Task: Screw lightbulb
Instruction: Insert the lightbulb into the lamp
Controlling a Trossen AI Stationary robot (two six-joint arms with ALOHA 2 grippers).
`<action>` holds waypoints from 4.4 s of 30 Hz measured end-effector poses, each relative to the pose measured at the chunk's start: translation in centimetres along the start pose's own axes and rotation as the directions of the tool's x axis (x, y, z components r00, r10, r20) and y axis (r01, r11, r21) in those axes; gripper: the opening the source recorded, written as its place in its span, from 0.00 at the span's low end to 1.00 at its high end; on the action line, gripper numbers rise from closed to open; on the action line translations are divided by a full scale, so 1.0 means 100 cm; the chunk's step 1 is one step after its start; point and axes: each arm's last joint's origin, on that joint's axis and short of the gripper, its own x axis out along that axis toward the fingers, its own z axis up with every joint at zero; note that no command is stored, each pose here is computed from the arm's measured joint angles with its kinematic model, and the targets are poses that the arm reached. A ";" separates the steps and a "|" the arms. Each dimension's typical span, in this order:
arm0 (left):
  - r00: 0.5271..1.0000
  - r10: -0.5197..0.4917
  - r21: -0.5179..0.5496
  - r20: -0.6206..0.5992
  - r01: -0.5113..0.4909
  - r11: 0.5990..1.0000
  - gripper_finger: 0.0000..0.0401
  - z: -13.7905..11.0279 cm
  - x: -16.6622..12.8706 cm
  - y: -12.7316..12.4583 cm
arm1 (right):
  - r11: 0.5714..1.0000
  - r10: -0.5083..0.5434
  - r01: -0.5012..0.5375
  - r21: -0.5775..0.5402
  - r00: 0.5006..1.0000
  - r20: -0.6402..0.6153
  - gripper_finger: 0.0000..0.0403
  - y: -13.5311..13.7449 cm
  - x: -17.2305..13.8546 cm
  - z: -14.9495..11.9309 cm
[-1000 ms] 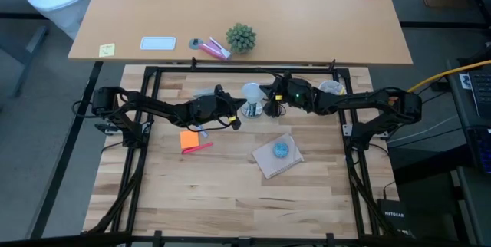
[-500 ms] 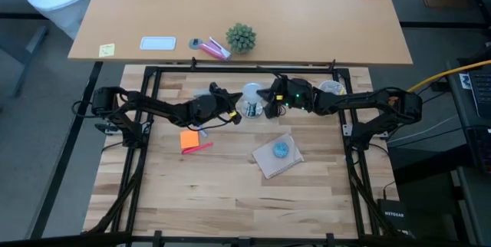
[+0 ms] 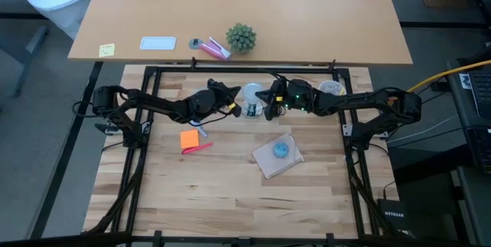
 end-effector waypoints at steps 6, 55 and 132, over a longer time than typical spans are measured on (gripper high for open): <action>0.981 -0.132 0.006 0.142 0.132 0.991 0.00 0.016 -0.003 -0.007 | 1.000 -0.005 0.005 0.000 1.000 0.003 0.03 0.000 0.000 0.000; 0.960 -0.269 0.058 -0.074 0.274 0.960 0.00 -0.010 -0.002 -0.015 | 0.996 -0.083 0.087 -0.031 0.992 0.100 0.03 -0.002 0.000 0.009; 0.965 -0.254 0.076 0.062 0.249 0.966 0.00 0.004 0.003 -0.008 | 0.999 -0.014 0.013 0.053 1.000 0.024 0.03 0.000 0.000 0.002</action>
